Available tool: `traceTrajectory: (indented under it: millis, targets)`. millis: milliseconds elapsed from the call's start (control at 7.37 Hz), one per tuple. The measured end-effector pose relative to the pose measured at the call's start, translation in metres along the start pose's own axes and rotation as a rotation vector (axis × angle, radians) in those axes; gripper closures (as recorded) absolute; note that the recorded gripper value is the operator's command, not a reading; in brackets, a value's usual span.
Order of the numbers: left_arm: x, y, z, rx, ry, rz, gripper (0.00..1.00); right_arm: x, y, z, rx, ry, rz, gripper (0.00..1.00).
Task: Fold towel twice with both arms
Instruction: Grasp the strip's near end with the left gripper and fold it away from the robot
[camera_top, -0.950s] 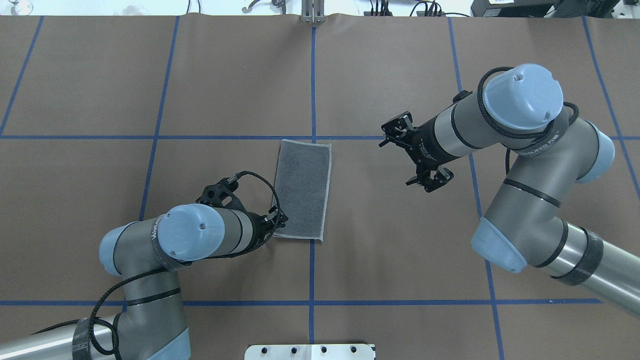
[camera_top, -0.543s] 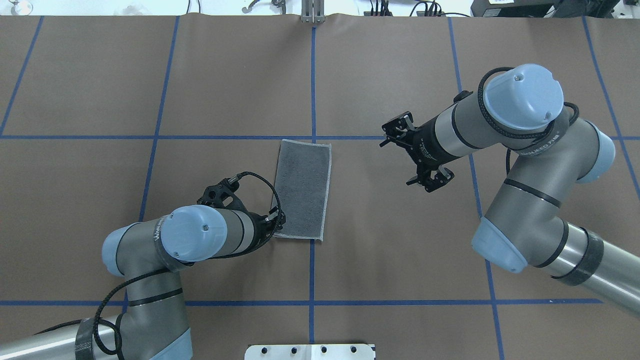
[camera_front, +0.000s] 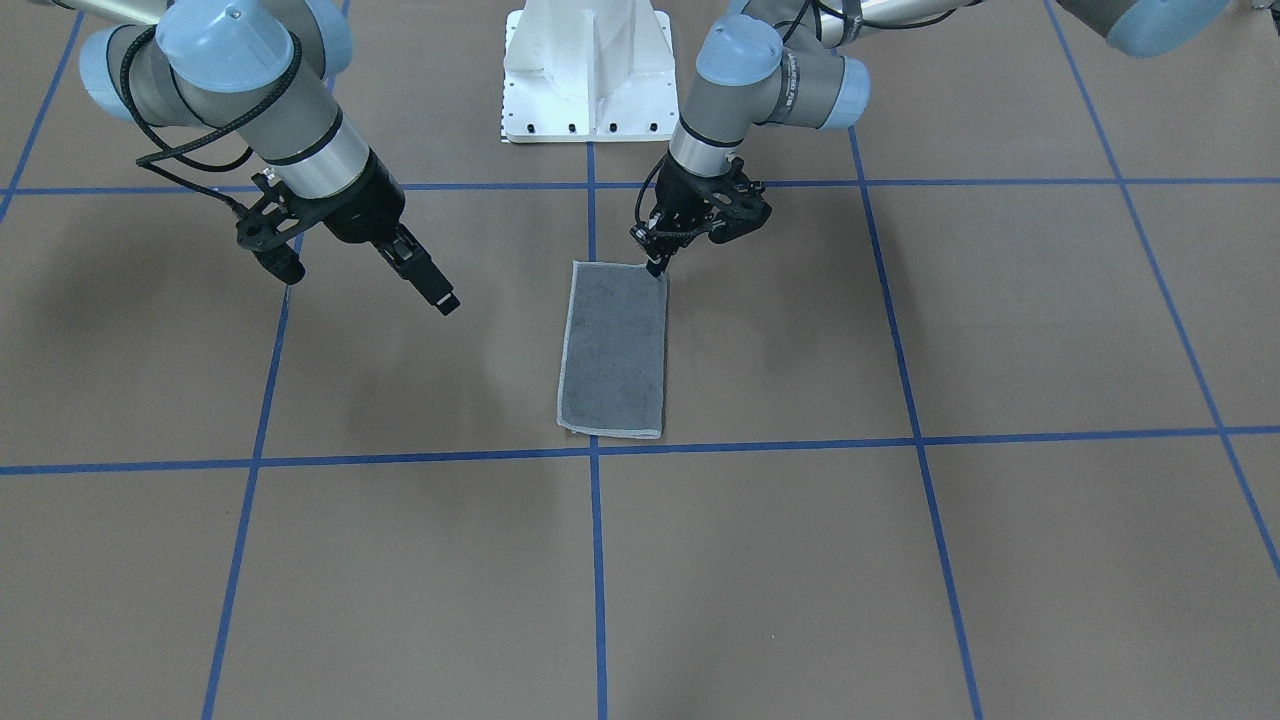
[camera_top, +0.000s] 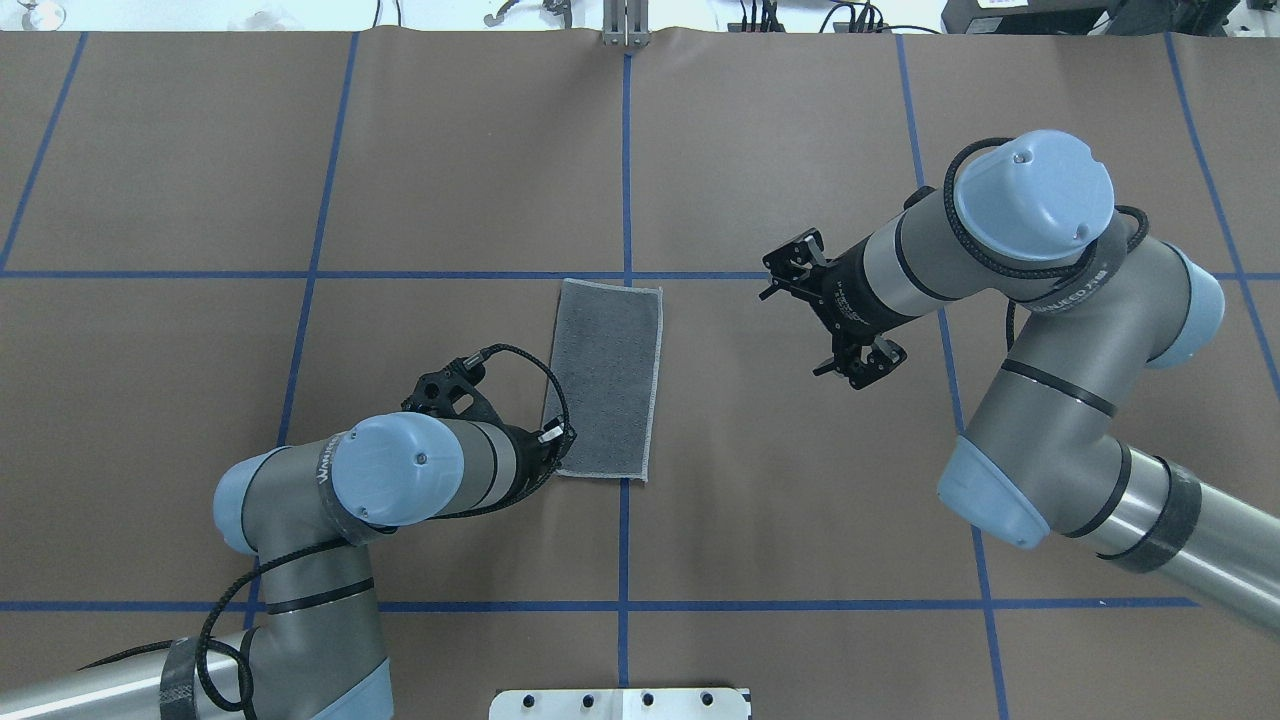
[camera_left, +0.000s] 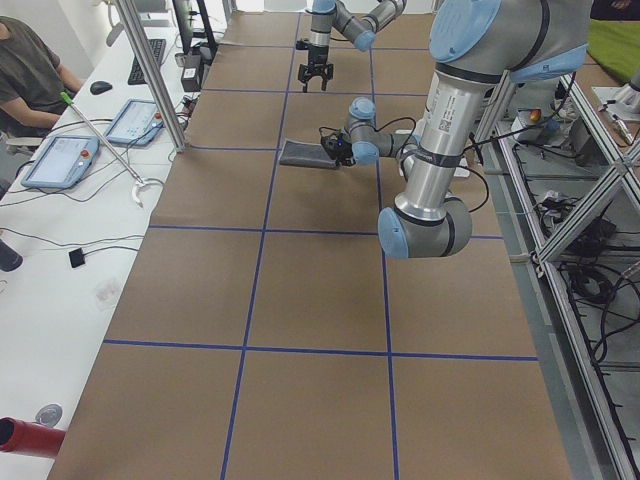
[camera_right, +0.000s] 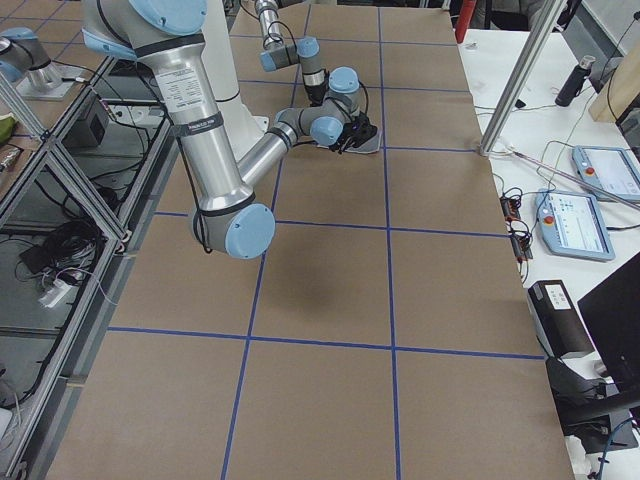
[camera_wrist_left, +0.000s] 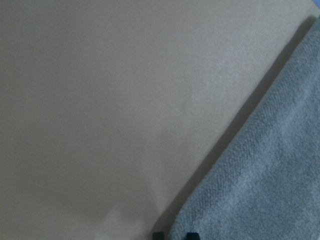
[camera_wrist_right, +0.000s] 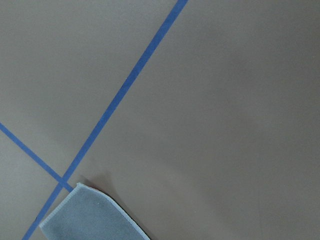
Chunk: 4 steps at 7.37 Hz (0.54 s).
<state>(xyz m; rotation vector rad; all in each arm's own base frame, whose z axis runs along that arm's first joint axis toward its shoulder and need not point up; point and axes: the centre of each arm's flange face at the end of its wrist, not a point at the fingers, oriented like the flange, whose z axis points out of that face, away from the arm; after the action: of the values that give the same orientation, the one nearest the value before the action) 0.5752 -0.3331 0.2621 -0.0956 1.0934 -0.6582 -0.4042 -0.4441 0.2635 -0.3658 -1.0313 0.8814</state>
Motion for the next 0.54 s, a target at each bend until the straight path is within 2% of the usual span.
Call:
traceTrajectory:
  millis: [271,543]
  targets:
    - [0.027,-0.006,-0.012,0.007,0.045,-0.011,1.0,-0.002,-0.012,-0.006,0.01,0.0,0.013,0.0]
    - [0.075,-0.035,-0.014,0.056,0.085,-0.042,1.0,0.0,-0.03,-0.011,0.018,0.008,0.012,0.0]
